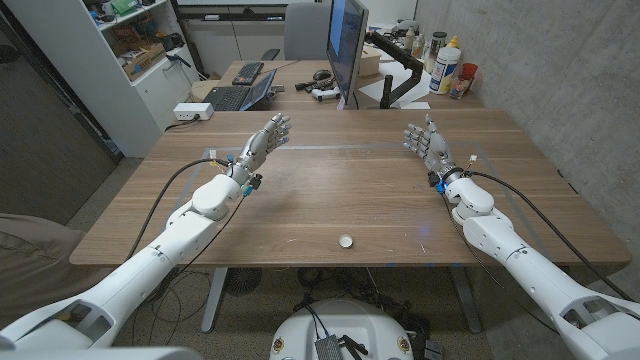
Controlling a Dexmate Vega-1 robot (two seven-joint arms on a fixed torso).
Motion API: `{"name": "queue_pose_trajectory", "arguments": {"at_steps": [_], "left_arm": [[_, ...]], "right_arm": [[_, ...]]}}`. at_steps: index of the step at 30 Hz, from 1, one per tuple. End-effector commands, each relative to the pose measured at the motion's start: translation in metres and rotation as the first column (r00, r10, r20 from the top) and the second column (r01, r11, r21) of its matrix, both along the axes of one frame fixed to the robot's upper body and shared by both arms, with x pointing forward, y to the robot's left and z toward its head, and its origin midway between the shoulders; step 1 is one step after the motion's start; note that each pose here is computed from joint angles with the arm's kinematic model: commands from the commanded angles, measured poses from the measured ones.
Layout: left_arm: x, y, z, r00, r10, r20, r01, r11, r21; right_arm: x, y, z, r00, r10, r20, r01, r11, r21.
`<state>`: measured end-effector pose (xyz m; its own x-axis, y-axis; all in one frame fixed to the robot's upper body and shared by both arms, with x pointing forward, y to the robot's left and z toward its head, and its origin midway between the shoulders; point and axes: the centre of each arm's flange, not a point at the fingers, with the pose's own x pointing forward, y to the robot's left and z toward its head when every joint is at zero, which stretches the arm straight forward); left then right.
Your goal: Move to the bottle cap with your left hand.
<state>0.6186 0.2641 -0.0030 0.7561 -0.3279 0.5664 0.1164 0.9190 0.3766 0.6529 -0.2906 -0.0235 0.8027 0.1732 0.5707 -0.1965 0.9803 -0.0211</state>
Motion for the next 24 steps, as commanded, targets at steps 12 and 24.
{"name": "queue_pose_trajectory", "arguments": {"at_steps": [12,24], "left_arm": [[-0.02,-0.026,0.004,0.973,0.143,0.178,-0.173,0.972,0.161],[-0.025,-0.028,0.0,0.95,0.179,0.255,-0.223,0.962,0.155]], "right_arm": [[0.003,-0.005,0.001,1.0,0.002,0.005,-0.002,1.0,0.002],[0.001,-0.006,0.003,1.0,-0.007,0.009,0.007,1.0,0.0]]}}
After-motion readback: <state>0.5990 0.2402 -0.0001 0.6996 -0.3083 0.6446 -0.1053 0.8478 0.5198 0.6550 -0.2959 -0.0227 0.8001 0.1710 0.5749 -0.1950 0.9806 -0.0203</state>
